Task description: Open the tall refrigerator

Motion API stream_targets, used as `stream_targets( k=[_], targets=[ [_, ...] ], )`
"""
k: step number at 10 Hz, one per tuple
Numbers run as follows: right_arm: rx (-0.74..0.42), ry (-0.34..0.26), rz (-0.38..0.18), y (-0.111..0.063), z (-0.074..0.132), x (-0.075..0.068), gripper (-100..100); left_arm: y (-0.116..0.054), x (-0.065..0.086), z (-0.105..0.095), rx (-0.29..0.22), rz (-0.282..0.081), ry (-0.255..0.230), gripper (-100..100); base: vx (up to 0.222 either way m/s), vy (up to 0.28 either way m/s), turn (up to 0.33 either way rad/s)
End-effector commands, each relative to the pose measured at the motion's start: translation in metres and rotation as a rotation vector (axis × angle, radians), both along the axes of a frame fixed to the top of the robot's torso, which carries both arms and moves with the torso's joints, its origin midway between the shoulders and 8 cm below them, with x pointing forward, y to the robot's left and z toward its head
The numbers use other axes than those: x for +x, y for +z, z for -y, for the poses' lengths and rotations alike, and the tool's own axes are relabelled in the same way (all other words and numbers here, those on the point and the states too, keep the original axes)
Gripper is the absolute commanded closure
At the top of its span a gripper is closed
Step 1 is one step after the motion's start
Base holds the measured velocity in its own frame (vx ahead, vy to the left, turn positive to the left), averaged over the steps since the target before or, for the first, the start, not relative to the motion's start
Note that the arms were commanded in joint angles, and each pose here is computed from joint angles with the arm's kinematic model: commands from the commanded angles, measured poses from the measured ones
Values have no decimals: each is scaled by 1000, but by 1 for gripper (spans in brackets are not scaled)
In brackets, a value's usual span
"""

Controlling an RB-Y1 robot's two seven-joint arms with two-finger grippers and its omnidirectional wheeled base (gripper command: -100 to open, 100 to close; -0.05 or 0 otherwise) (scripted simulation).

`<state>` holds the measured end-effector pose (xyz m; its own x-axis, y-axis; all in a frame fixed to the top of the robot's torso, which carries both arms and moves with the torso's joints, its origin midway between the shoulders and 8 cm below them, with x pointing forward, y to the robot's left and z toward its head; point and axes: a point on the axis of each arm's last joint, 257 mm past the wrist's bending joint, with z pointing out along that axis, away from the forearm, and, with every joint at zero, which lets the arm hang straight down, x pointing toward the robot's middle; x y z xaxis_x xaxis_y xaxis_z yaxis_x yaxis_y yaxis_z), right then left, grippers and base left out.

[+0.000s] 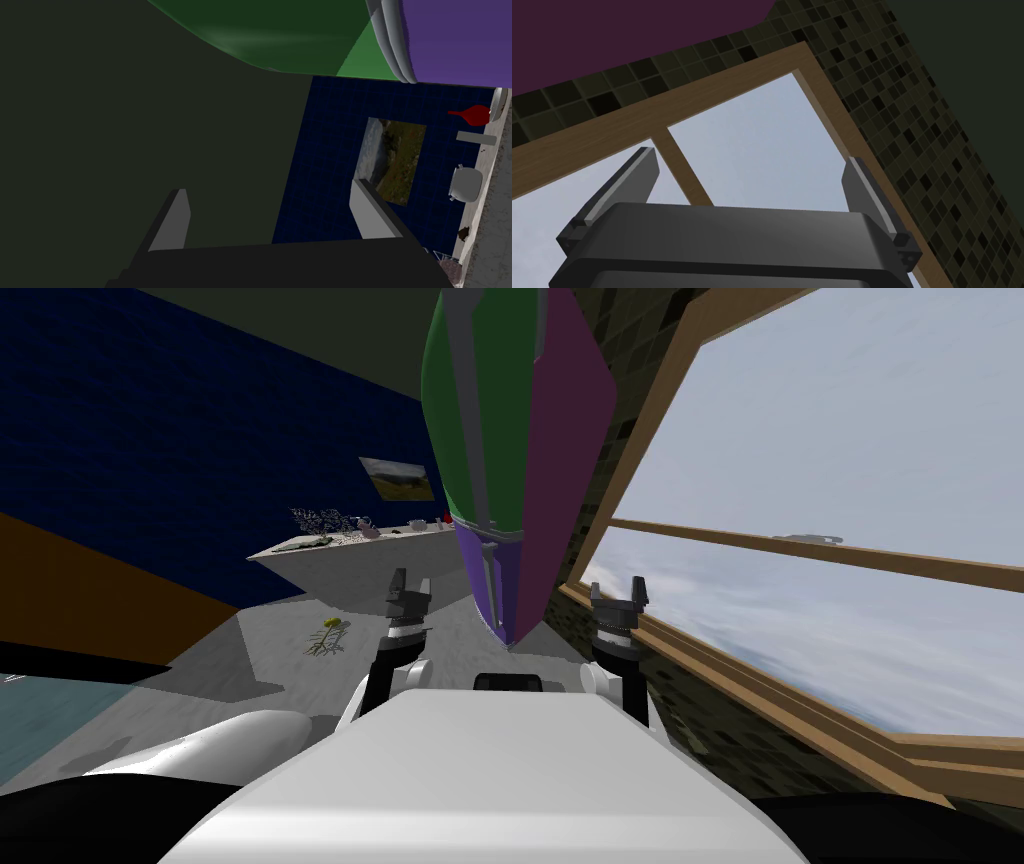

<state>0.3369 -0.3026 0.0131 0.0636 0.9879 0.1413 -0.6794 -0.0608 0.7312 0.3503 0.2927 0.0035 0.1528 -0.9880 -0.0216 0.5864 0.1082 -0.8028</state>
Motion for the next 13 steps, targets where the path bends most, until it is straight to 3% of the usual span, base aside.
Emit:
stream_targets(
  k=[1, 9, 10, 13],
  targets=[
    [0, 0, 0, 0, 0, 0, 0, 0, 0, 0, 0, 0, 0, 0, 0, 0, 0],
    [0, 0, 0, 0, 0, 0, 0, 0, 0, 0, 0, 0, 0, 0, 0, 0, 0],
    [0, 0, 0, 0, 0, 0, 0, 2, 5, 6, 22, -7, -22, -100, 10, -7, 2],
    [0, 0, 0, 0, 0, 0, 0, 9, 22, 21, 60, -21, -75, -100, 18, -20, 2]
  ],
)
